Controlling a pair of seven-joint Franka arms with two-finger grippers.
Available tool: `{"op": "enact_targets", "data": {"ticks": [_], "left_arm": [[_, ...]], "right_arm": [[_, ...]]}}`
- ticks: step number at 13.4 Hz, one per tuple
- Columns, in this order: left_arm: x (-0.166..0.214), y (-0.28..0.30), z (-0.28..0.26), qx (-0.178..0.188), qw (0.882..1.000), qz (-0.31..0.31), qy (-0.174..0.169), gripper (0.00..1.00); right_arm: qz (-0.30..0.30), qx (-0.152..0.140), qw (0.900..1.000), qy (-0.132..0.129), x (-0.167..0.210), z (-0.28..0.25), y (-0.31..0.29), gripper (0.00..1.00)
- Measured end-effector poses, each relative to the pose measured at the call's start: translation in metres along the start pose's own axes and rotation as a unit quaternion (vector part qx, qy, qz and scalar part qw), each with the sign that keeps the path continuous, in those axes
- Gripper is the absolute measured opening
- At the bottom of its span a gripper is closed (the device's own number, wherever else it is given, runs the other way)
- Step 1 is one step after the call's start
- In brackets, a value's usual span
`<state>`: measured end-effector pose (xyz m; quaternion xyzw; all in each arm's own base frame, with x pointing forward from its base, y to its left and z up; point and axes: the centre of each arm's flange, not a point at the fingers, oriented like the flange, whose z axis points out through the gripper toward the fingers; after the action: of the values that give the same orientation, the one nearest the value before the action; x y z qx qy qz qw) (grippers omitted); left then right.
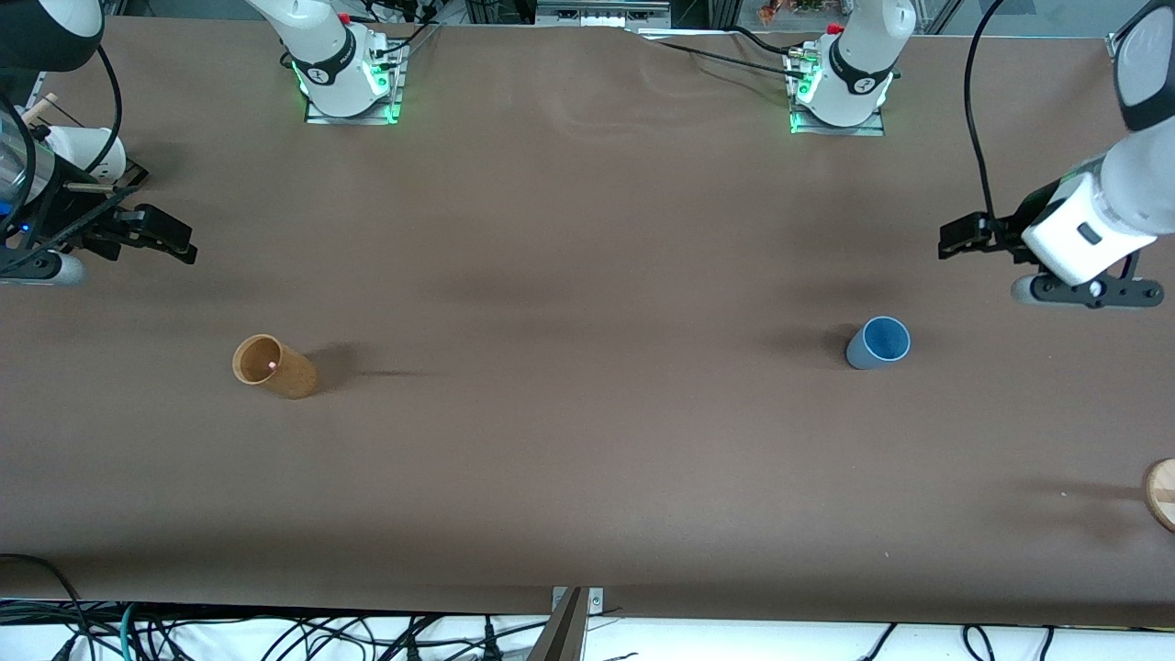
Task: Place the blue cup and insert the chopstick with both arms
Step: 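Move the left gripper down over the light blue cup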
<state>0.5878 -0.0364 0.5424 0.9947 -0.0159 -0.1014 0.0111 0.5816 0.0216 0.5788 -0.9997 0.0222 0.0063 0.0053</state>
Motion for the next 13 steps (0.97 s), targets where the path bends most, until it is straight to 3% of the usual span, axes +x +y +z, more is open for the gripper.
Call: {"op": "enact_targets", "data": {"ticks": [5,9,13], "left_arm": [[0.015,-0.007,0.025,0.001,1.0,-0.001,-0.016,1.0],[0.018,-0.018,0.053,0.027,0.999,-0.002,-0.027,1.0],[0.017,-0.035,0.102,0.025,1.0,-0.006,-0.005,1.0]], "right_arm": [[0.0,0.0,1.0,0.0,0.0,0.0,0.0,1.0],[0.0,0.0,1.0,0.0,0.0,0.0,0.0,1.0],[0.0,0.0,1.0,0.0,0.0,0.0,0.0,1.0]]}}
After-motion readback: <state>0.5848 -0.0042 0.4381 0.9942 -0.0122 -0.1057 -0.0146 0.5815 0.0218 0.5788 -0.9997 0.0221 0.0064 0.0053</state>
